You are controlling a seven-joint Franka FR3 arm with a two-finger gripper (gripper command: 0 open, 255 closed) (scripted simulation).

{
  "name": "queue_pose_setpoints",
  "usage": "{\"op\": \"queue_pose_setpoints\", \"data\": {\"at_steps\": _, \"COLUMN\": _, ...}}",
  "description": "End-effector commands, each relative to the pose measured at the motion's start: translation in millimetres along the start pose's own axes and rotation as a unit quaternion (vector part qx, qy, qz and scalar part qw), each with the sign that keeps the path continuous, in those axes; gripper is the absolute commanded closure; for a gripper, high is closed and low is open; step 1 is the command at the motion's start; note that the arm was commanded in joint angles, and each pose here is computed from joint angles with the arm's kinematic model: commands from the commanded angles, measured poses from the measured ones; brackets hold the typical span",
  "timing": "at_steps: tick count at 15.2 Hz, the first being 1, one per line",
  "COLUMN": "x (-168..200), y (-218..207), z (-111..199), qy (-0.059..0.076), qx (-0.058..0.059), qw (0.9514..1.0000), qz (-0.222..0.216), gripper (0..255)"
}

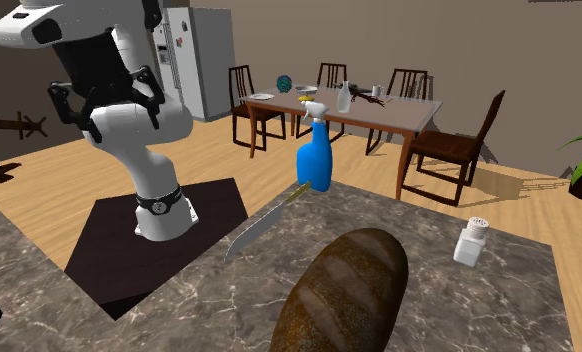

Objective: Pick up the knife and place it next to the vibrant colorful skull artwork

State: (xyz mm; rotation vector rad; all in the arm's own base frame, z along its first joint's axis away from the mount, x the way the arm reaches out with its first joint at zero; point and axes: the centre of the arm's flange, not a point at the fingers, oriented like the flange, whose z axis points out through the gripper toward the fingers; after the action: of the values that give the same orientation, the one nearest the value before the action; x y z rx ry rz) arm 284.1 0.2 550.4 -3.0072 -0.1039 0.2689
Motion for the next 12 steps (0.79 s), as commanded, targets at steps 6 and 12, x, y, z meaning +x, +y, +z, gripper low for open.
{"op": "queue_pose_setpoints", "data": {"at_steps": 6, "x": -15.9, "y": -52.7, "z": 41.3, "qy": 0.024, "qx": -0.004, "qw": 0.9948, "qz": 0.099, "gripper": 0}}
{"op": "queue_pose_setpoints", "data": {"at_steps": 12, "x": -18.3, "y": -117.9, "z": 92.0, "qy": 0.053, "qx": -0.008, "qw": 0.9750, "qz": 0.216, "gripper": 0}}
